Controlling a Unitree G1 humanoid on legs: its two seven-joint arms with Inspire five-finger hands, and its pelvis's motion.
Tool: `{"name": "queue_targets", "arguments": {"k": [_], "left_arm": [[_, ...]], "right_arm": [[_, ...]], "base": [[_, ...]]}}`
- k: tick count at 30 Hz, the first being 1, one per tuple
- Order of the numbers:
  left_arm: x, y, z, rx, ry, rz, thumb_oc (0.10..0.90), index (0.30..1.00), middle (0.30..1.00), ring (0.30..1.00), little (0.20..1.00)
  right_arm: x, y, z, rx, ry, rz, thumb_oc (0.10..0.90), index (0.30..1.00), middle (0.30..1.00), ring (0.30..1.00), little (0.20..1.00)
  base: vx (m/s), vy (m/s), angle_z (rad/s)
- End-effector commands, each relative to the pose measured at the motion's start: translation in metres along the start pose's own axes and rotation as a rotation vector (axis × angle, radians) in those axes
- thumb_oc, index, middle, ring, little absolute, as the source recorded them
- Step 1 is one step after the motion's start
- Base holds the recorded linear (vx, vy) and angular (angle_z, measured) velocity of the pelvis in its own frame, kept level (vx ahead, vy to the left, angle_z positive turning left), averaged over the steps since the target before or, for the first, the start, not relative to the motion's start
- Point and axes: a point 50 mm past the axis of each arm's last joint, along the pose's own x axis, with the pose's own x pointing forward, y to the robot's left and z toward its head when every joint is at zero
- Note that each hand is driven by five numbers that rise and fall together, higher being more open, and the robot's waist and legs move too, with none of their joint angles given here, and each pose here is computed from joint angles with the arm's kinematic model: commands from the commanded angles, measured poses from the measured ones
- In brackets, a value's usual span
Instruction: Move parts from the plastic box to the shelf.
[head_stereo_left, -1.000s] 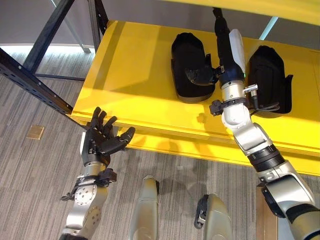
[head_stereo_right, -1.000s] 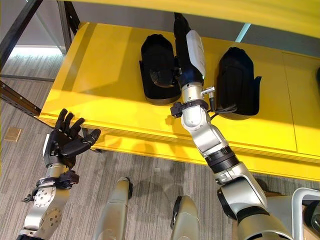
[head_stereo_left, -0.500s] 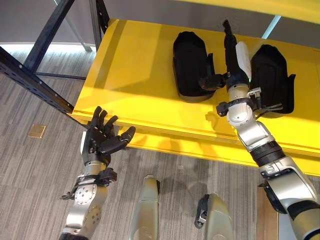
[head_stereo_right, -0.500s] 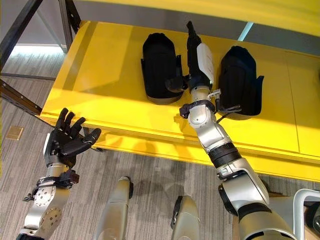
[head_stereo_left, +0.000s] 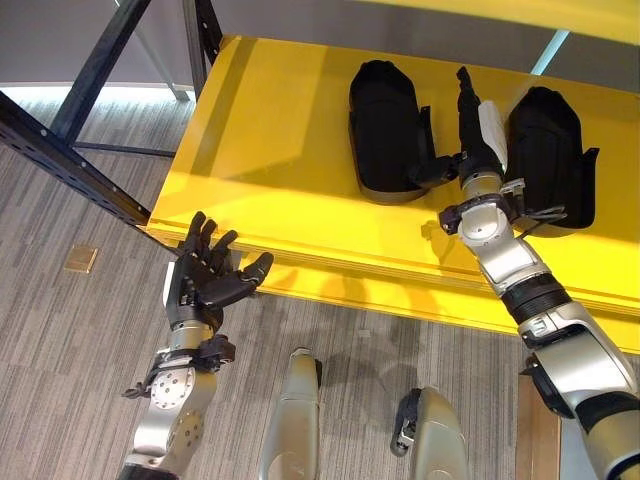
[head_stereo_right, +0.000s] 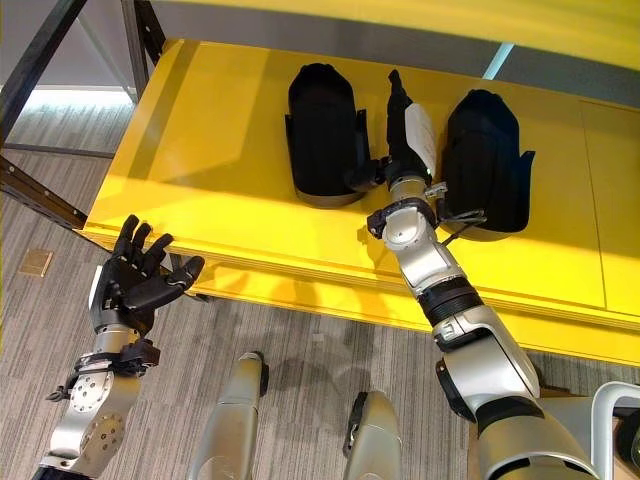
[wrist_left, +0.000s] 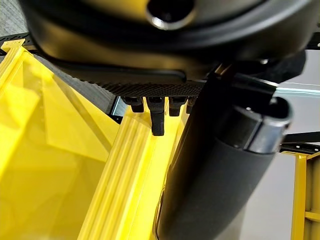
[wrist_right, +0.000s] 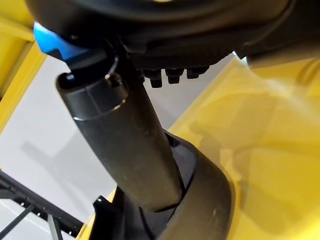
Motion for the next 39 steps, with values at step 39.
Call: {"name": "queue_targets", "arguments": {"k": [39], "left_arm": [[-0.005, -0.009, -0.005, -0.003, 0.023, -0.045, 0.900, 1.000, 1.000, 1.000, 1.000]], "right_arm": [[0.003, 0.013, 0.036, 0.142, -0.118, 0.017, 0.900, 1.000, 1.000, 1.000, 1.000]], "base": [[0.00, 0.000, 0.00]]}}
